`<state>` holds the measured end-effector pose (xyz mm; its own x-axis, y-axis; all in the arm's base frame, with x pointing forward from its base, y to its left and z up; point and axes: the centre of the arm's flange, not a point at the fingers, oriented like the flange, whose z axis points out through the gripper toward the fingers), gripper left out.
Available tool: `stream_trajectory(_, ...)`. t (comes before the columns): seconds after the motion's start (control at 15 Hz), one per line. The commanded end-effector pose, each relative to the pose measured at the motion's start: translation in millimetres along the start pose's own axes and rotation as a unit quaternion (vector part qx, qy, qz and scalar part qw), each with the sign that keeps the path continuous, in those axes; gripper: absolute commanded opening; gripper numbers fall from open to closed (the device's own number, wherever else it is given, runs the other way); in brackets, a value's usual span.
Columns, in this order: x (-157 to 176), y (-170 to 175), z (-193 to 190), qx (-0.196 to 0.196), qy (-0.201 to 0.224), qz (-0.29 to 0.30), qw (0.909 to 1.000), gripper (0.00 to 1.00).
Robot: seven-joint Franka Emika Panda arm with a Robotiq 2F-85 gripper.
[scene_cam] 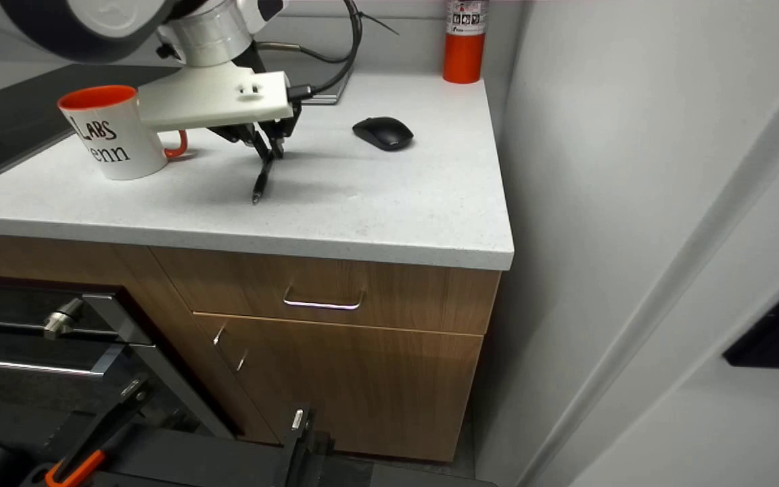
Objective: Remove the black pen from the mug
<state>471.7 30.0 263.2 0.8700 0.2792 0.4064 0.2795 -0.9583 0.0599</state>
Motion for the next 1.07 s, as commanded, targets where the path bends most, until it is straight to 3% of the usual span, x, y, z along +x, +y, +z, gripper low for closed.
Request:
stream_trajectory(0.0, 24.2, -5.4, -38.6, -0.013, 0.004, 0.032, 0.9994, 0.52)
stream_trajectory(0.33, 40.6, 3.2, -65.8, -0.015, 0.031, 0.072, 0.9968, 0.90)
stream_trajectory(0.47, 47.7, 3.9, -75.0, -0.009, 0.032, 0.084, 0.9959, 1.00)
stream_trajectory(0.6, 53.2, 2.6, -81.6, 0.008, 0.023, 0.091, 0.9955, 1.00)
stream_trajectory(0.67, 43.6, 8.8, -65.1, -0.004, 0.030, 0.076, 0.9967, 1.00)
stream_trajectory(1.0, 49.0, 5.1, -73.4, 0.002, 0.028, 0.077, 0.9966, 1.00)
